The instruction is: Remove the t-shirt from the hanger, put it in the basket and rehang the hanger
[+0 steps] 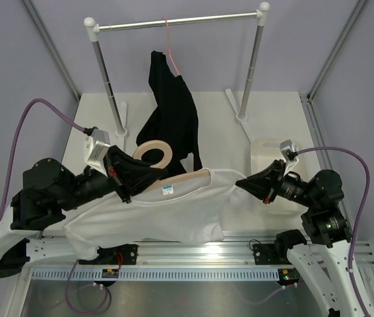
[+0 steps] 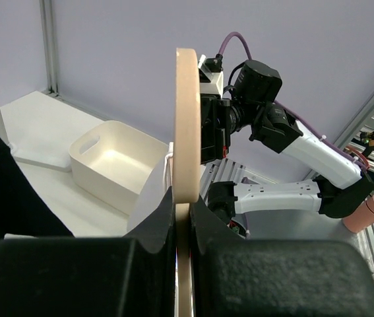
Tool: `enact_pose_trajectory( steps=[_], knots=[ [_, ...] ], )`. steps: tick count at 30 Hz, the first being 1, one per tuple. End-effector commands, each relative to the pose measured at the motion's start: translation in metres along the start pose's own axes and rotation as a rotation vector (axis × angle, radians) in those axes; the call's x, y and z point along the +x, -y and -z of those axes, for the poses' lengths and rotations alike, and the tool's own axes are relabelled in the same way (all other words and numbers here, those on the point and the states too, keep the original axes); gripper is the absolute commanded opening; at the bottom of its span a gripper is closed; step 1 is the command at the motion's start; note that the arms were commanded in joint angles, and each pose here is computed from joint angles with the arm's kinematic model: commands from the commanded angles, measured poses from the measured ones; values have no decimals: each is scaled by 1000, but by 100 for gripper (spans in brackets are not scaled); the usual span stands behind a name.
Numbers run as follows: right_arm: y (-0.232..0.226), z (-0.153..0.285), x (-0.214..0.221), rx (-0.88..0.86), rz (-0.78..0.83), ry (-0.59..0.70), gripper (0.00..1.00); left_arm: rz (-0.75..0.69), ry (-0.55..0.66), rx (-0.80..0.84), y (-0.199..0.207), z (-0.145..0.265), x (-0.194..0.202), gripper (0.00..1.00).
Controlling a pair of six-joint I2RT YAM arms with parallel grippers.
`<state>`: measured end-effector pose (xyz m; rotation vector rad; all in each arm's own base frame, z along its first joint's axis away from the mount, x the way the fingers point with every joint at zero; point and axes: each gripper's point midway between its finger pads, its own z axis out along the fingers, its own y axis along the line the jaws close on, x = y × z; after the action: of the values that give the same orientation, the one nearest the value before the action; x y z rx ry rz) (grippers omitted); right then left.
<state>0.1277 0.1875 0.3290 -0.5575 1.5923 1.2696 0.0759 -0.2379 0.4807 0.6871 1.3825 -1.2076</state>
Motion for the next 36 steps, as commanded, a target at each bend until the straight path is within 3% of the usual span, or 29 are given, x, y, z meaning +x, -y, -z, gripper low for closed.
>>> enact_pose_trajectory(
  steps=[1,8,15,21,27,34,36],
  knots=[
    [14,-5,-10,61,-6,59,0,30,127,-5,3,17,-35,0],
    [52,-5,3,226,-94,50,0,38,167,-2,1,45,-38,0],
    [72,-4,9,310,-128,65,0,10,129,3,-1,37,-24,0],
    [67,-11,20,224,-152,34,0,-6,235,103,19,49,-51,0],
    [40,-15,28,37,-142,19,0,-26,328,195,30,39,-48,0],
    [30,-8,17,58,-100,25,0,-19,344,240,40,24,-54,0],
    [31,-8,11,84,-118,42,0,-17,416,271,46,26,-68,0]
  ],
)
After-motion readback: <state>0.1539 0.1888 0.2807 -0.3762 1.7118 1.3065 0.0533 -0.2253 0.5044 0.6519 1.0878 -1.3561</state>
